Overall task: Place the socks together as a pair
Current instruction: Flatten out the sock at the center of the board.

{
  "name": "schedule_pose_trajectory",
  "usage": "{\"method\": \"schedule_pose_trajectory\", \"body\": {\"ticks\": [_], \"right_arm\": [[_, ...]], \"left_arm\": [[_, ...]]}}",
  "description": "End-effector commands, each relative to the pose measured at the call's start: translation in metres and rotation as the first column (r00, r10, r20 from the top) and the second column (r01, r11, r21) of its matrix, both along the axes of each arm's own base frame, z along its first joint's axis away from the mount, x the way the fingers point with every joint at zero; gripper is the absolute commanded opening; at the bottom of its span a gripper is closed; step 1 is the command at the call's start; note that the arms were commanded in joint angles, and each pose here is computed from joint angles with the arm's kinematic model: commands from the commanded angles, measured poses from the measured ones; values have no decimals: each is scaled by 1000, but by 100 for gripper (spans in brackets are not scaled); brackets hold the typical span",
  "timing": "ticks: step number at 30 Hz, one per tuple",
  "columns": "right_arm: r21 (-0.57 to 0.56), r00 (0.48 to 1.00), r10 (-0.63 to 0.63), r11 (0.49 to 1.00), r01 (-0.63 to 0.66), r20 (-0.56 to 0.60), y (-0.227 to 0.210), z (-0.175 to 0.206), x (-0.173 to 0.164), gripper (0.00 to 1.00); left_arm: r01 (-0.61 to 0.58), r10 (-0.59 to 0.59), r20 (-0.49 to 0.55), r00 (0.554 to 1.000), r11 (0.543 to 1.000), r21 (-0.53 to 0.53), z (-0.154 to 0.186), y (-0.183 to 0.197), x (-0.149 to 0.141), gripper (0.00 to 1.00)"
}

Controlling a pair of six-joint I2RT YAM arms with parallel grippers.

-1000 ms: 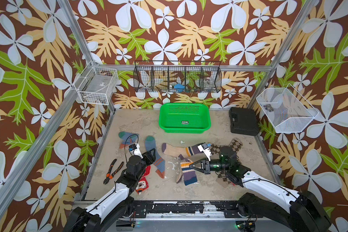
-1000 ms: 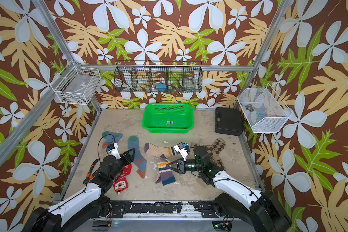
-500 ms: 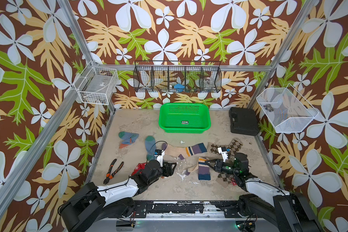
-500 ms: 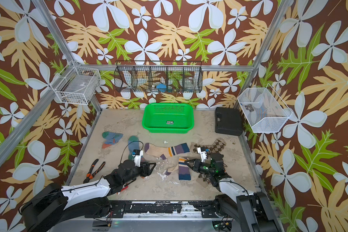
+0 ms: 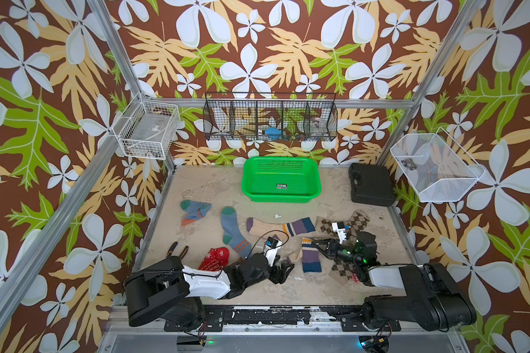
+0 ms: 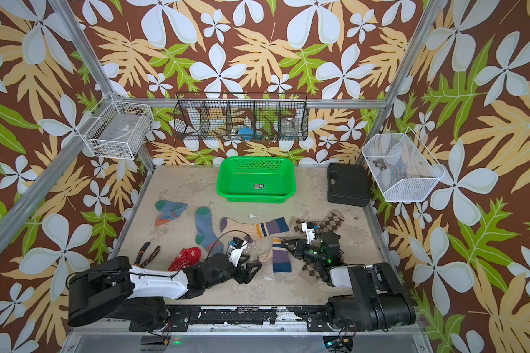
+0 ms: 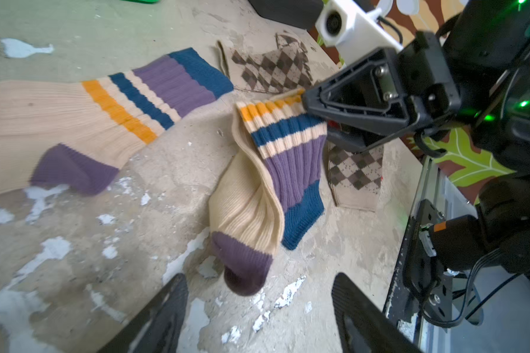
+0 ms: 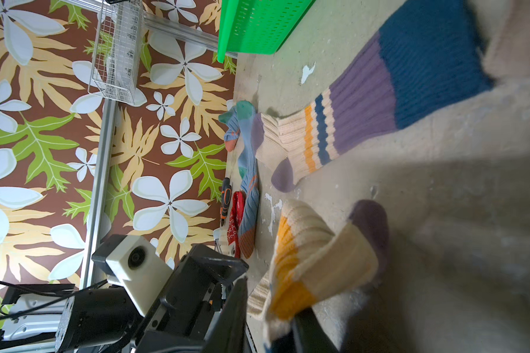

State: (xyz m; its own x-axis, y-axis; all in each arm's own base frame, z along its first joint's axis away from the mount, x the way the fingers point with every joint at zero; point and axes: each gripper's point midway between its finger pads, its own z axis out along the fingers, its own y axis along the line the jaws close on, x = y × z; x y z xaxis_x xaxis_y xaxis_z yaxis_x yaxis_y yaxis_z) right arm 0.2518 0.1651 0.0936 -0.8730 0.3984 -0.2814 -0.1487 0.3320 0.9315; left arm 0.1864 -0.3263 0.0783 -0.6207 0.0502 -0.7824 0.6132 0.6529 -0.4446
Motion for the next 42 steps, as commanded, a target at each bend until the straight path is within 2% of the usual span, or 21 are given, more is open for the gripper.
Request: {"method": "schedule_pose_trajectory", "body": {"ticks": [1, 6, 9, 10, 13, 15, 18, 20, 23, 26, 29, 33, 39, 42], "right_arm": [[16, 999, 7, 1000, -8, 53, 0, 10, 2, 24], [28, 997, 22, 999, -24, 69, 2, 15, -1, 24], [29, 996, 36, 999, -39, 75, 3, 18, -5, 24], [28, 996, 44, 999, -47, 78, 3, 19, -6, 25], [-3, 993, 79, 997, -79, 85, 5, 17, -10, 29], [-68, 994, 73, 995, -68, 82, 1, 8, -10, 32], [-227, 995, 29, 974, -7, 94, -12, -5, -7, 39], [-337, 992, -13, 940, 56, 128, -26, -6, -3, 42], [-417, 974, -74, 895, 160, 215, -41, 9, 2, 44], [-498, 955, -80, 839, 220, 287, -43, 22, 3, 45], [-589, 955, -13, 785, 193, 296, -28, 22, -3, 46], [-628, 968, 49, 769, 120, 245, -14, 8, -10, 47], [-651, 967, 105, 756, 73, 231, -1, 5, -17, 46], [-708, 966, 170, 706, 17, 193, 14, -10, -30, 46]], "left_arm": [[-8, 7, 56, 998, 1000, 18, -4, -10, 8, 77], [-138, 124, 94, 988, 979, 151, -41, 1, 32, 75], [-155, 137, 120, 983, 975, 158, -43, -4, 39, 66], [-154, 136, 123, 983, 977, 148, -41, -7, 40, 61], [-133, 121, 126, 985, 987, 92, -28, -18, 41, 33], [-129, 119, 125, 985, 989, 69, -21, -19, 40, 15], [-121, 111, 112, 988, 989, 85, -18, -15, 36, 1], [-123, 113, 89, 990, 986, 111, -19, -7, 32, 0], [-145, 138, 51, 989, 972, 183, -26, 9, 30, 0], [-155, 161, -5, 987, 960, 233, -32, 25, 30, 0], [-150, 176, -95, 980, 961, 234, -37, 39, 33, 0], [-126, 166, -162, 973, 965, 230, -33, 51, 32, 0], [-149, 192, -163, 968, 958, 245, -23, 67, 30, 0], [-185, 231, -161, 960, 948, 259, -26, 78, 36, 0]]}}
